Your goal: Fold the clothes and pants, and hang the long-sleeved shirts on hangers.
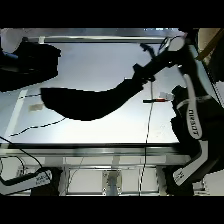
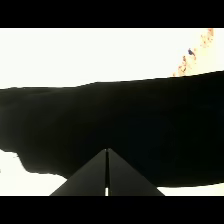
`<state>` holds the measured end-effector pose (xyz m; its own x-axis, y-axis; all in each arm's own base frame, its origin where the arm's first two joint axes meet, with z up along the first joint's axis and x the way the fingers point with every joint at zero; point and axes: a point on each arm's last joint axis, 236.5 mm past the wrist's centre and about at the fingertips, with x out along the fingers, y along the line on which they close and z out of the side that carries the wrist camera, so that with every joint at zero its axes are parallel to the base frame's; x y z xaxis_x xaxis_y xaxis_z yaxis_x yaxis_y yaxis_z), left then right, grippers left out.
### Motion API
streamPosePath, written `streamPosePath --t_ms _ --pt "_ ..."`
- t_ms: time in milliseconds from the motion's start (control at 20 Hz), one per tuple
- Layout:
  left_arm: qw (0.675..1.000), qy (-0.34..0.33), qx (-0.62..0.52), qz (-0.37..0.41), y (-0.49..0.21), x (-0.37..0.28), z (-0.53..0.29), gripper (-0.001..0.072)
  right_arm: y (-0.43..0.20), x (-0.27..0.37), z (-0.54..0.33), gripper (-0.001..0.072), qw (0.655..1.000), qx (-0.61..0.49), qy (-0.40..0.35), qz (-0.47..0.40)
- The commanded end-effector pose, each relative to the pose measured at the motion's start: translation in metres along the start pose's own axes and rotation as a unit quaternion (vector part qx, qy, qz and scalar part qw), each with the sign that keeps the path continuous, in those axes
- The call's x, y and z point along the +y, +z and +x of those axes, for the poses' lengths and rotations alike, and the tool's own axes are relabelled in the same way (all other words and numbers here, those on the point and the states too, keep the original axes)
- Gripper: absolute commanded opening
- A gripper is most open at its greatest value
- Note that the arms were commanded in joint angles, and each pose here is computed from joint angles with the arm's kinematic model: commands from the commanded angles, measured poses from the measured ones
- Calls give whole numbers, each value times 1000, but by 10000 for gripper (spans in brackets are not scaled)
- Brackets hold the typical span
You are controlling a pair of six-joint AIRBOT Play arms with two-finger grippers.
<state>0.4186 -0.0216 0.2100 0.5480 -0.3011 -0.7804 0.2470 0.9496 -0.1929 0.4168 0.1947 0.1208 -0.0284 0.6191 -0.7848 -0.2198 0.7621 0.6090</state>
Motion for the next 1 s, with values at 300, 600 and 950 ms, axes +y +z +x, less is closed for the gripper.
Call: streamPosePath --t_ms 300,600,950 --pt "964 -139 186 132 -87 -166 149 12 -26 18 -50 8 999 -26 -23 -21" --pt "951 -164 200 171 -148 -272 272 12 -37 50 -28 8 998 1 -12 -60" --pt "947 -137 238 169 -168 -248 296 13 -12 103 5 8 993 -53 11 -104"
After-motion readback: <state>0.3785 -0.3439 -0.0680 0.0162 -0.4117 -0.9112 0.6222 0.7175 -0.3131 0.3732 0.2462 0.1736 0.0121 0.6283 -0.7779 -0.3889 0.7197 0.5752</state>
